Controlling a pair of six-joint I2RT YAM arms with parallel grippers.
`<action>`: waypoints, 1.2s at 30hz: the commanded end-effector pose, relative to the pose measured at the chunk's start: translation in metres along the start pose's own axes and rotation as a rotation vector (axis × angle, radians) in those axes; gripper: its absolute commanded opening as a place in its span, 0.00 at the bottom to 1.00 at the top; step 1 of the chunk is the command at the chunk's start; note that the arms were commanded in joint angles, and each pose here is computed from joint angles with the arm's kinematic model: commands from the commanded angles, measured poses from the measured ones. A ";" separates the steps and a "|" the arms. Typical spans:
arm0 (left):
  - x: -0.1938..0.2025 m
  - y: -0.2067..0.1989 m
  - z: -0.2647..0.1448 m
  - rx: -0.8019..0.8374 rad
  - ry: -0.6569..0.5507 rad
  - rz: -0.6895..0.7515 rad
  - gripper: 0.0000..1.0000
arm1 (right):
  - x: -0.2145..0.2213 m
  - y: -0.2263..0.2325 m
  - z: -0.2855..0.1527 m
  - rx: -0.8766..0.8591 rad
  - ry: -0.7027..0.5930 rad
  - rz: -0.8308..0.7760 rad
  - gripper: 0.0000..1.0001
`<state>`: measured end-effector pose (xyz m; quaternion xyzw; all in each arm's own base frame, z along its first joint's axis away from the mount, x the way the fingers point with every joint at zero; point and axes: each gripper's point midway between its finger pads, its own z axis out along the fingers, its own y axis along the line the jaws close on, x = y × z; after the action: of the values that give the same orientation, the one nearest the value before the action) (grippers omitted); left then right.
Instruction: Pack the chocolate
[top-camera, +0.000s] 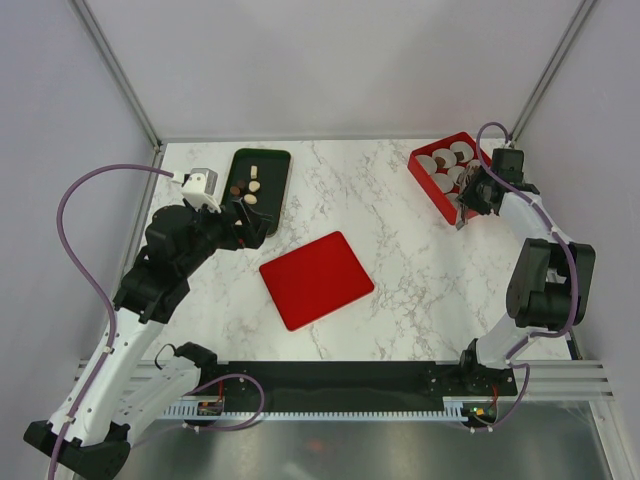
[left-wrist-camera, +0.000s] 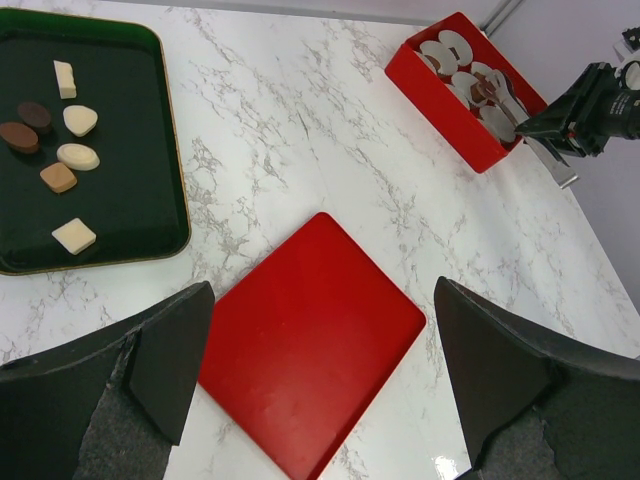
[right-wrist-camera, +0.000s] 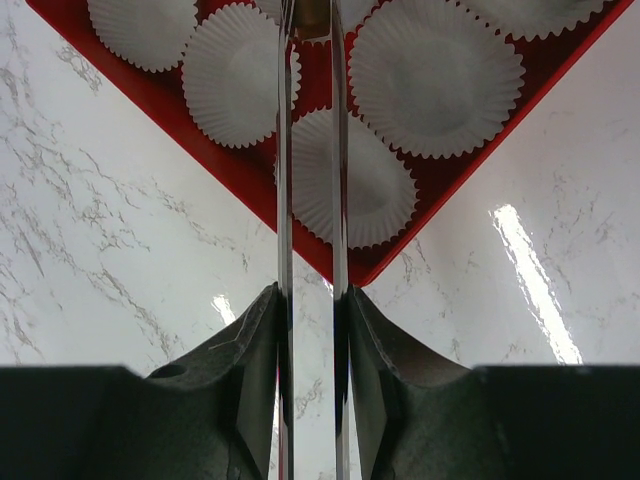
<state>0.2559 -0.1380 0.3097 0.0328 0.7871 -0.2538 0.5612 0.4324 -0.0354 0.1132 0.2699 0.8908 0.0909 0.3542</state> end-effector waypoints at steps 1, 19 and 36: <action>-0.014 -0.005 0.000 0.018 -0.052 -0.014 1.00 | -0.016 0.009 0.000 -0.039 -0.046 -0.012 0.38; -0.013 -0.003 0.001 0.012 -0.050 -0.014 1.00 | -0.046 0.020 -0.002 -0.051 -0.110 -0.035 0.43; -0.013 -0.004 0.001 0.015 -0.050 -0.015 1.00 | 0.026 0.185 -0.052 -0.439 -0.098 -0.243 0.44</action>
<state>0.2559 -0.1380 0.3097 0.0328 0.7871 -0.2538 0.5612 0.4579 0.0834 0.1601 0.1334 0.8883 0.1699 0.4052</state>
